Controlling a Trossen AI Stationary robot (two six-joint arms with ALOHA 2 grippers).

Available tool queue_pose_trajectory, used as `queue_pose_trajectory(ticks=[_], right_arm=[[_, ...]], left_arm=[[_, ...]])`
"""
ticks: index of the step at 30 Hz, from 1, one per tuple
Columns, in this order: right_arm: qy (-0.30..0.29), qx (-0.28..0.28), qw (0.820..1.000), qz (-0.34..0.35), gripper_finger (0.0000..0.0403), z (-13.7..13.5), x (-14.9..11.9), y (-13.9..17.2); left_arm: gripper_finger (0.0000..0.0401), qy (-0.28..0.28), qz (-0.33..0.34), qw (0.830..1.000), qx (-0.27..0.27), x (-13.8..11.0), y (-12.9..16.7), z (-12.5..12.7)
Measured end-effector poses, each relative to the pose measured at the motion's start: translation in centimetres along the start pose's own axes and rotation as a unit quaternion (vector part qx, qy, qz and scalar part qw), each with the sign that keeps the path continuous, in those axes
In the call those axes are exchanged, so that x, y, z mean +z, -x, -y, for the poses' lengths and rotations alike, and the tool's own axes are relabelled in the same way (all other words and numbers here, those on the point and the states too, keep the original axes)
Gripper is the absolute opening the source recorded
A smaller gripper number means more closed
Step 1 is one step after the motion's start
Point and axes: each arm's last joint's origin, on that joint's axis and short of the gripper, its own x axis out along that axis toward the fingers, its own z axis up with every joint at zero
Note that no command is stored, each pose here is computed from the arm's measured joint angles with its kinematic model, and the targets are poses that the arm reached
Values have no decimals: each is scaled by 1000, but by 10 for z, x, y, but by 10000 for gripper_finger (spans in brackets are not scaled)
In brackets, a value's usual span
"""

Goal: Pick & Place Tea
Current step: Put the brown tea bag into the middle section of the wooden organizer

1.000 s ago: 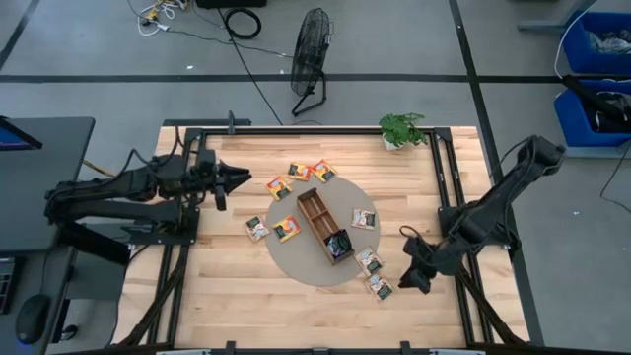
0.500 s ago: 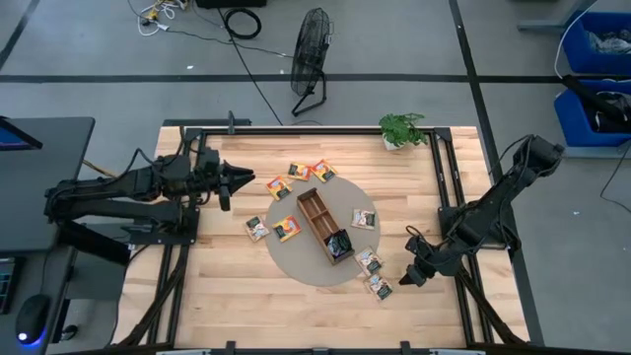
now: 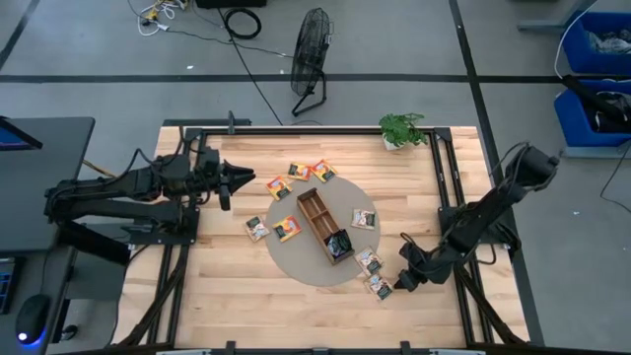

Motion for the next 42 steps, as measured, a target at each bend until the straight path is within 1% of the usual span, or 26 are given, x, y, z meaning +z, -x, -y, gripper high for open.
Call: queue_pose_trajectory(ticks=[5, 13, 15, 19, 22, 24, 31, 33, 35, 39, 42], right_arm=[[-11, 16, 1000, -4, 158, -1, -2, -10], [-9, 7, 1000, 3, 152, -15, -6, -25], [-6, 5, 1000, 4, 138, -17, -6, -27], [-9, 0, 1000, 13, 94, -16, -6, -28], [-20, 3, 999, 37, 64, -16, -4, -28], [-23, 6, 999, 49, 52, -16, -3, -27], [-17, 5, 998, 53, 37, -16, -3, -28], [-15, 5, 998, 53, 17, -16, -3, -28], [-11, 7, 999, 53, 7, -17, -3, -28], [-17, 12, 998, 52, 3, -18, -3, -27], [-25, 32, 998, 45, 2, -24, -3, -22]], left_arm=[[85, 0, 0, 1000, 0, 0, 0, 0], [85, 0, 0, 1000, 0, 0, 0, 0], [85, 0, 0, 1000, 0, 0, 0, 0], [85, 0, 0, 1000, 0, 0, 0, 0], [85, 0, 0, 1000, 0, 0, 0, 0], [85, 1, 0, 1000, 0, 0, 0, 0], [85, 10, 0, 1000, 0, 0, 0, 0], [85, 9, -1, 1000, 1, 0, 0, 0], [85, 9, -1, 1000, 1, 0, 0, 0], [84, 9, -1, 1000, 0, 0, 0, 0], [84, 13, 0, 1000, 0, 0, 0, 0]])
